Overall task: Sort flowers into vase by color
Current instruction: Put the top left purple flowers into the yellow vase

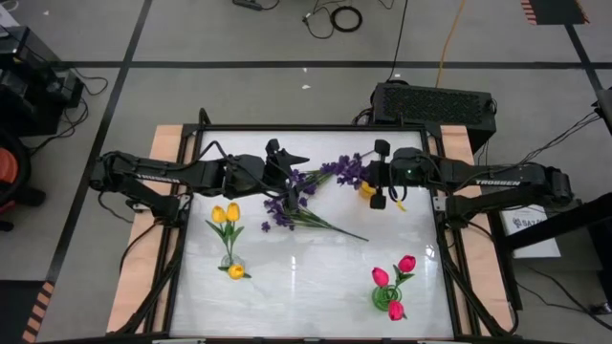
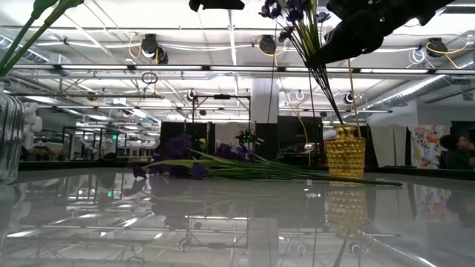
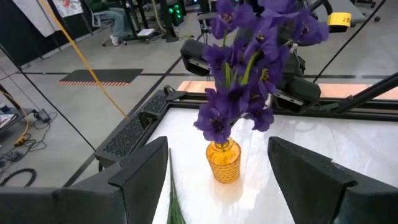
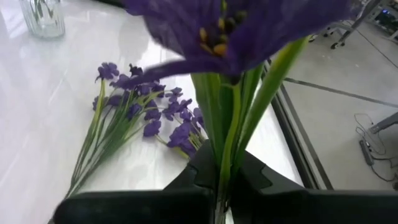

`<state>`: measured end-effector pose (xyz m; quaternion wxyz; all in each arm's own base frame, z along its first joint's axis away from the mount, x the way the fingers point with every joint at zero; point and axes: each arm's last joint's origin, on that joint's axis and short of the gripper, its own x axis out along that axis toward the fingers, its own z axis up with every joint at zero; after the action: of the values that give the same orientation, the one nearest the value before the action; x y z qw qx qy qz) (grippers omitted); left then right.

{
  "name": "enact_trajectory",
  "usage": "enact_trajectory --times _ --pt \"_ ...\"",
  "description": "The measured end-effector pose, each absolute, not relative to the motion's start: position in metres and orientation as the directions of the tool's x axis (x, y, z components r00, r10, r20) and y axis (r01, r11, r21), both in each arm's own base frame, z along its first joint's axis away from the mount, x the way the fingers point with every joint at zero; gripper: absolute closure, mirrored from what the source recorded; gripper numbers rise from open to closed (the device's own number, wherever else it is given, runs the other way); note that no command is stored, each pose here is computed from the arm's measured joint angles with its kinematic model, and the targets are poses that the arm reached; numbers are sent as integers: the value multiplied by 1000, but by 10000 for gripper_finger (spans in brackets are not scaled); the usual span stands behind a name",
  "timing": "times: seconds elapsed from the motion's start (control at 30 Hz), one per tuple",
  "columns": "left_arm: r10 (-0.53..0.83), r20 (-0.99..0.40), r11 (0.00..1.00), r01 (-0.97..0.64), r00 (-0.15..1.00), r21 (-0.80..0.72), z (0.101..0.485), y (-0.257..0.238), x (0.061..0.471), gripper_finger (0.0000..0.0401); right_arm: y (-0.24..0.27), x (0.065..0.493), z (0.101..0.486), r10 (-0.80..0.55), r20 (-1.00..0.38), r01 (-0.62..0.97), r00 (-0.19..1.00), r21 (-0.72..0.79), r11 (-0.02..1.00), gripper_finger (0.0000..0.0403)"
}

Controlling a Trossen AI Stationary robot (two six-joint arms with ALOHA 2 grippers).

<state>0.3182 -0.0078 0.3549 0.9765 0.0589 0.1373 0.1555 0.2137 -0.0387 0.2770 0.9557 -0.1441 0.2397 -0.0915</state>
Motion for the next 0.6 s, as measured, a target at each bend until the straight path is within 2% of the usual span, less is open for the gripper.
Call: enact_trajectory --times 0.13,0.3,0.6 --pt "320 -250 945 -288 914 158 355 -8 318 118 -39 214 277 -242 -430 93 870 -339 936 387" --pt "320 -250 945 -288 914 158 355 -8 318 118 -37 214 277 -171 -434 13 884 -343 939 367" --pt "320 -250 945 -288 914 157 355 -8 318 118 -36 211 271 -167 -500 12 850 -298 954 323"
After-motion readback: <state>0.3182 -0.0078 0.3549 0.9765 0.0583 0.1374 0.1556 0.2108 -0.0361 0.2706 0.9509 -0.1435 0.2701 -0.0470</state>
